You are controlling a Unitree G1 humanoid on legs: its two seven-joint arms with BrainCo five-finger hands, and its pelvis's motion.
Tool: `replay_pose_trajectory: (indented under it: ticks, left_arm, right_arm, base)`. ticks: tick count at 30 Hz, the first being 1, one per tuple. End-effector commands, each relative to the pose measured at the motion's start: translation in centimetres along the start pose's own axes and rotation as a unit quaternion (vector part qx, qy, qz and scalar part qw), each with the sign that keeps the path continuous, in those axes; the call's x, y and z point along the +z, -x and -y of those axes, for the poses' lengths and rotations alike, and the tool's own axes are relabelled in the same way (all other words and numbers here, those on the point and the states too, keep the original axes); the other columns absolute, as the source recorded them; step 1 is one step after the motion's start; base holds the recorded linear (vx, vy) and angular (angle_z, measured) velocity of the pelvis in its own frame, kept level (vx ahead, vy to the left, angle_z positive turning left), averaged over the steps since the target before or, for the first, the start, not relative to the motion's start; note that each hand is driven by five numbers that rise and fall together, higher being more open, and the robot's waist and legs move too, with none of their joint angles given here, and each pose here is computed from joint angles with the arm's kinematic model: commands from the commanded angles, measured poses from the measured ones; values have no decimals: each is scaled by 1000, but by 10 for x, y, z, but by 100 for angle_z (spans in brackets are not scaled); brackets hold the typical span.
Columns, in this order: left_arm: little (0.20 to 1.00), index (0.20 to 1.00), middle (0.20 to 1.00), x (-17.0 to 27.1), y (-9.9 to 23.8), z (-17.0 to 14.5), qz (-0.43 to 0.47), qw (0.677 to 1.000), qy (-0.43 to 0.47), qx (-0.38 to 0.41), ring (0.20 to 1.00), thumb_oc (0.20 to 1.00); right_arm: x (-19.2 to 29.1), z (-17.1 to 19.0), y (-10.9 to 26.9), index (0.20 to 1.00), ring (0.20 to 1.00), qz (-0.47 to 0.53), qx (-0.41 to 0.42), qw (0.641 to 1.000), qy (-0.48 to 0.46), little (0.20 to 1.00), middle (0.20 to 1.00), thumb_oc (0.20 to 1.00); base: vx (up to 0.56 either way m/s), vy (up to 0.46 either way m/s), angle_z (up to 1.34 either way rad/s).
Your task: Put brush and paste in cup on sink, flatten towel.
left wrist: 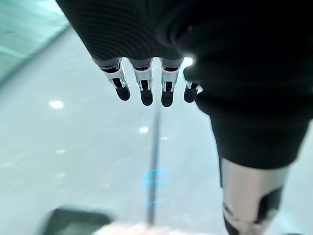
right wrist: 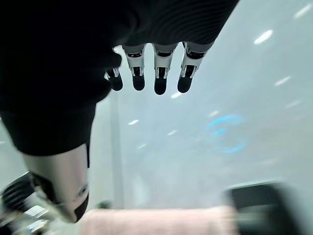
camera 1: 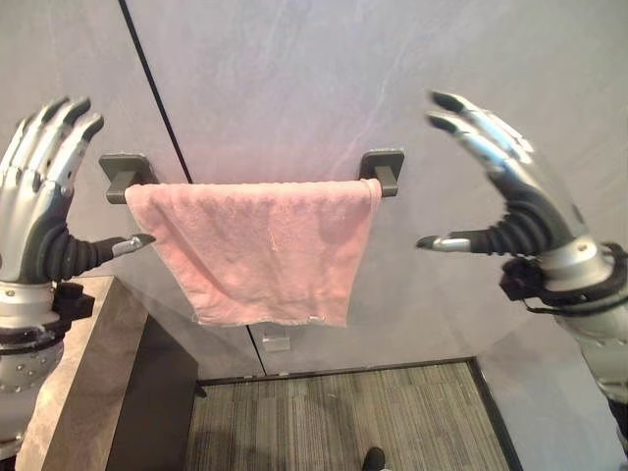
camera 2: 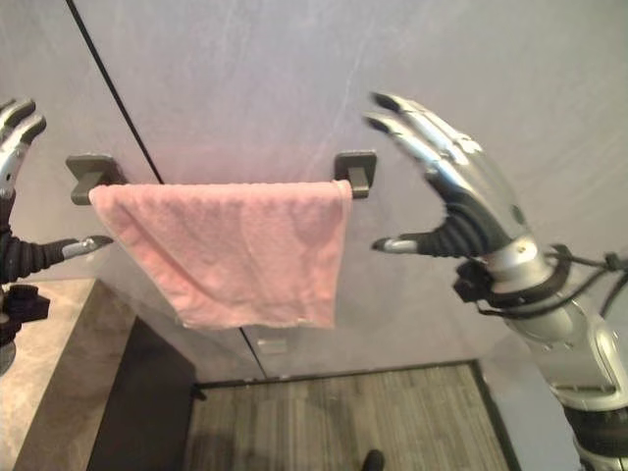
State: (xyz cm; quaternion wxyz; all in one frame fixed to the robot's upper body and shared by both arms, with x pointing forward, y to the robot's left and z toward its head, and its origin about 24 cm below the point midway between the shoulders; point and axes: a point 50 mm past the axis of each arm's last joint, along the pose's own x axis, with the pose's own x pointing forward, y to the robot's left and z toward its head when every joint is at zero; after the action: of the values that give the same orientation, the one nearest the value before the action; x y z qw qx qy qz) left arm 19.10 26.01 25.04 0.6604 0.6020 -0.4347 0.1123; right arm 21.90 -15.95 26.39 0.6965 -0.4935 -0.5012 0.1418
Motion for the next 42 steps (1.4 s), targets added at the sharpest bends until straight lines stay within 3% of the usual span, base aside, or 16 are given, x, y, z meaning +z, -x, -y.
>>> replay_pose_trajectory:
  ticks: [1,8,11,20,28,29,35,39,42]
  left_arm:
    - [1000,1000,1000,25,-30,-2,123,990,7,-73,1000,1000]
    - [1000,1000,1000,33,-39,18,163,972,42,-165,1000,1000]
    - [1000,1000,1000,30,-34,41,116,969,146,-163,1000,1000]
    - [1000,1000,1000,22,-33,74,84,964,152,-201,1000,1000]
    - [1000,1000,1000,-3,-6,75,-30,964,200,-170,1000,1000]
    - [1000,1000,1000,-14,8,77,-84,960,220,-154,1000,1000]
    - [1000,1000,1000,-33,39,84,-208,934,276,-91,1000,1000]
    - [1000,1000,1000,-34,45,92,-238,918,310,-64,1000,1000]
    - [1000,1000,1000,-27,45,103,-257,895,364,-33,1000,1000]
  right_arm:
    - [8,9,-28,1000,1000,60,35,997,24,1000,1000,1000]
    - [-1,-17,-51,1000,1000,61,107,990,67,1000,1000,1000]
    - [-3,-36,-64,1000,1000,63,109,989,72,1000,1000,1000]
    - [-11,-71,-72,1000,1000,53,167,981,83,1000,1000,1000]
    - [-27,-66,-43,1000,1000,-5,169,984,58,1000,1000,1000]
    - [-39,-64,-28,1000,1000,-39,177,982,62,1000,1000,1000]
    - [-66,-62,6,1000,1000,-125,204,968,78,1000,1000,1000]
    - [-72,-63,9,1000,1000,-147,192,968,68,1000,1000,1000]
    - [-75,-70,7,1000,1000,-174,143,974,9,1000,1000,1000]
  base:
    - [0,0,0]
    - [24,8,0]
    - [-31,20,-1]
    - [-13,7,-1]
    - [12,1,0]
    - [40,-11,0]
    - [66,-18,2]
    - [-5,-13,0]
    - [-21,-8,0]
